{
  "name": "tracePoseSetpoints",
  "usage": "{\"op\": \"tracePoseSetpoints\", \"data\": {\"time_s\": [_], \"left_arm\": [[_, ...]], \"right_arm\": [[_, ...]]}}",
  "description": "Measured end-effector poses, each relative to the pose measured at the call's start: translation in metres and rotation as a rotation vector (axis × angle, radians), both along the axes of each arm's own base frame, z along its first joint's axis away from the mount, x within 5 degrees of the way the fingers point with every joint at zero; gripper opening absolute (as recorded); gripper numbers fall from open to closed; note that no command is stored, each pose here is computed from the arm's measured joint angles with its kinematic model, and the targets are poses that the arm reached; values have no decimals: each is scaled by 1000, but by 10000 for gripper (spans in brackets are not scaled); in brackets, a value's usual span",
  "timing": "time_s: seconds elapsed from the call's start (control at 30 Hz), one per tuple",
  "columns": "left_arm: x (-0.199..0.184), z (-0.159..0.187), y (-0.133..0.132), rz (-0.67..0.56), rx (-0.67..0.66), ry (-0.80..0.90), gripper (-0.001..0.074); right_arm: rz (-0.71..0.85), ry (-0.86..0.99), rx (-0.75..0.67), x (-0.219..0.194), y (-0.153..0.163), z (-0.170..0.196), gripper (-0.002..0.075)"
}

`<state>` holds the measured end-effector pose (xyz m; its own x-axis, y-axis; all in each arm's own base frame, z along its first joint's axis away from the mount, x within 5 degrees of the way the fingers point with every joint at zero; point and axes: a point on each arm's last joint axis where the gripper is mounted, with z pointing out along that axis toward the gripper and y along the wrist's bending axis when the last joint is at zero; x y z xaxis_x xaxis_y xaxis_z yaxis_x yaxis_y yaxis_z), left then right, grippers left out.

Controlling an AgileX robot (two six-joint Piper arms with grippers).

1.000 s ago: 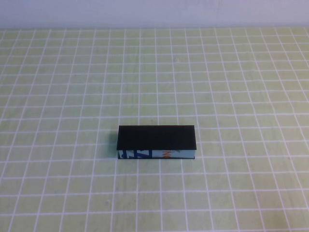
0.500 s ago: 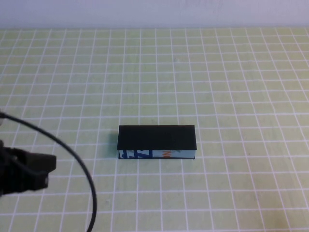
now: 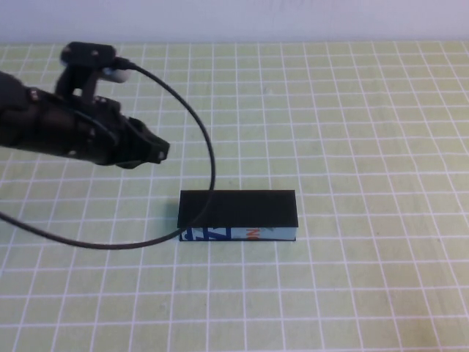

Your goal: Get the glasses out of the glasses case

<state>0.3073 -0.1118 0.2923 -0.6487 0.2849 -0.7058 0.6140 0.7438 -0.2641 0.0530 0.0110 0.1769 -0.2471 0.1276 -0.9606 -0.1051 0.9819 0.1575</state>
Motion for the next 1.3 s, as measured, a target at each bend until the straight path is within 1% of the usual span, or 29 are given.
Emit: {"op": "tracePoseSetpoints", "data": {"time_s": [0.13,0.23,0.4,0.57,0.77,1.0,1.13,1.3], "left_arm": [[31,-21,-31,-80,26,6,-4],[57,-39,-45,-105,30,33,-4],[92,-61,-58,-131,22,64,-4],[112,-89,-67,-168,20,132,-4],[117,-116,-70,-184,22,213,-4],[117,-125,-70,-198,40,238,-4],[116,-126,-70,-210,46,252,-4],[115,-127,-69,-218,68,258,-4]], "right_arm": [[0,0,0,0,0,0,-18],[0,0,0,0,0,0,-18],[0,0,0,0,0,0,-18],[0,0,0,0,0,0,-18],[0,0,0,0,0,0,-18],[-12,-40,3,1,-1,4,-18],[-23,-79,79,2,-1,8,-18],[-58,-164,242,3,-2,17,-18]]}}
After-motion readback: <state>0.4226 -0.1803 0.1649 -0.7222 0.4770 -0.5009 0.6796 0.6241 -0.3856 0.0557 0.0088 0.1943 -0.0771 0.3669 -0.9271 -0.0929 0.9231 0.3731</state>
